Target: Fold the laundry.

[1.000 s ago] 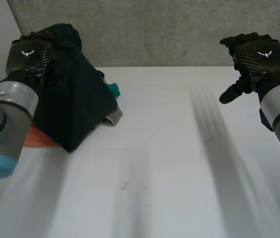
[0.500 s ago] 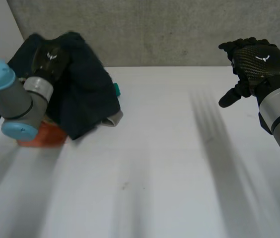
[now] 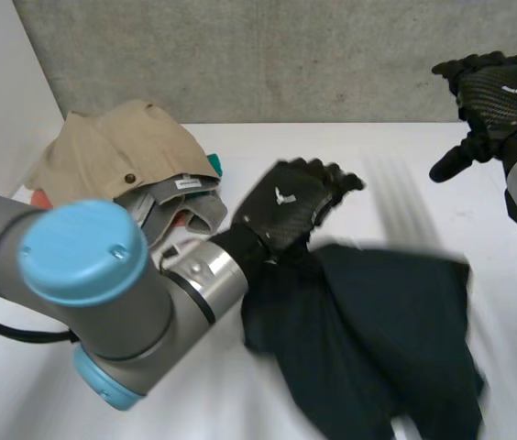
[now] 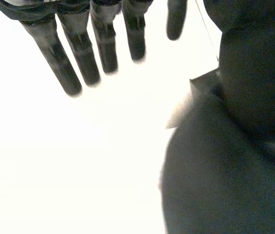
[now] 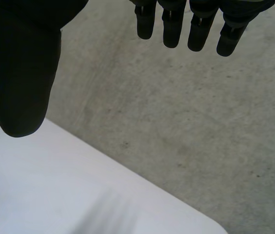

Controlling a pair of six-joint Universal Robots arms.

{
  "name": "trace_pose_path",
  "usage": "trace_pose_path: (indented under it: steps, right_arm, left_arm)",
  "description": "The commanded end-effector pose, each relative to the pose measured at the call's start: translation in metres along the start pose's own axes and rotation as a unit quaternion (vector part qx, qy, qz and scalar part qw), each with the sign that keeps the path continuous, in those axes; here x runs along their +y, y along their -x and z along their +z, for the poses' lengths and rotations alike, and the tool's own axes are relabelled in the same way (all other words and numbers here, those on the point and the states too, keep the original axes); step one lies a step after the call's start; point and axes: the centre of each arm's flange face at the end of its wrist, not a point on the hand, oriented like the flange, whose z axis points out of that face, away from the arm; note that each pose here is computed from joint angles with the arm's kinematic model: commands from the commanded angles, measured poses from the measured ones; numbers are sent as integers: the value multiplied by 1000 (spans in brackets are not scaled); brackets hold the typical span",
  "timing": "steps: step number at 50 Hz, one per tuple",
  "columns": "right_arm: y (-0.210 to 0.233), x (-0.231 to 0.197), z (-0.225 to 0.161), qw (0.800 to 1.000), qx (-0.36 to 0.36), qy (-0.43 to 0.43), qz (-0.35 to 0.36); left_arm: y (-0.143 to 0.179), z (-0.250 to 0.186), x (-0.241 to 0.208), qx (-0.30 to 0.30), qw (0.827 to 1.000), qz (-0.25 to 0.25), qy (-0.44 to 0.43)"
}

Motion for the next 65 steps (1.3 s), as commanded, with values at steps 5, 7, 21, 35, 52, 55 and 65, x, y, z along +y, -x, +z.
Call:
trace_pose_path:
  steps: [5,7,21,35,52,55,65]
  right_arm:
    - [12,30,0,994,-35,66,-75]
    - [16,34,-6,990,-52,90,-97]
    - [73,54,-69,939,-229,195,-166]
    - [94,101,-74,934,-260,186,-161]
    - [98,118,-73,934,-259,188,-160]
    - [97,118,-71,934,-257,189,-159]
    - [95,117,-69,936,-254,186,-160]
  left_arm:
    - [52,-10,-39,-97,994,25,-37]
    - [76,-17,-45,-143,989,29,-38]
    - [147,-24,-18,-232,968,94,20]
    - [192,32,84,-163,953,232,105]
    - [229,58,153,-180,943,257,113]
    - [244,56,156,-208,936,260,118]
    - [326,25,125,-391,827,372,160]
